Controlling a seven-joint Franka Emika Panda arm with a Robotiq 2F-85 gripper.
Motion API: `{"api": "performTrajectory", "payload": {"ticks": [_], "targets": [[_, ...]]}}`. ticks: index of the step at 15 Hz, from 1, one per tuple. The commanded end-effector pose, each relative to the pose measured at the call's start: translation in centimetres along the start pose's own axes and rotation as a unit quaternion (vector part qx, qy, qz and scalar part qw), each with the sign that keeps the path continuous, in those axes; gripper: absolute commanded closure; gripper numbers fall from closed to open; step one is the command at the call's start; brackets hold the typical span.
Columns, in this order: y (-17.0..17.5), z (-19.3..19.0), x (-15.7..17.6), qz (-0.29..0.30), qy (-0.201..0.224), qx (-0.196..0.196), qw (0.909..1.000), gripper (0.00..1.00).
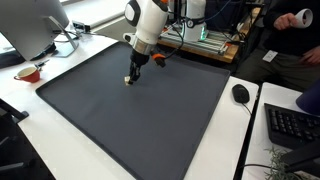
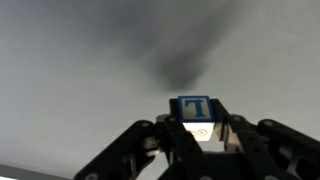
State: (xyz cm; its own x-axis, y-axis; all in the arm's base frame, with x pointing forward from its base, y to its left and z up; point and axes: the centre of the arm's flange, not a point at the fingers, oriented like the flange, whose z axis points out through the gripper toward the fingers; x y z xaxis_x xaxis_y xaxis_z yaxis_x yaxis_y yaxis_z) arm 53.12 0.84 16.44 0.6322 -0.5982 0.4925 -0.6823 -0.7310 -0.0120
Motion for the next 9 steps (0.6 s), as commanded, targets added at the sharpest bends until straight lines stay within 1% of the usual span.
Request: {"api": "performTrajectory", "payload": {"ticks": [1,3,4,9], "targets": [[0.20,-1.10,0.33,0.002,0.008,0.003,1.0000,0.91],[0.20,-1.23,0.39,0.004,0.008,0.005,0.9999,0.91],[-0.08,-0.35,0.36,0.001,0.004,0.002,1.0000,0.66],[-0.10,-0.42,0.43,0.001,0.005,0.002,1.0000,0.66]]}}
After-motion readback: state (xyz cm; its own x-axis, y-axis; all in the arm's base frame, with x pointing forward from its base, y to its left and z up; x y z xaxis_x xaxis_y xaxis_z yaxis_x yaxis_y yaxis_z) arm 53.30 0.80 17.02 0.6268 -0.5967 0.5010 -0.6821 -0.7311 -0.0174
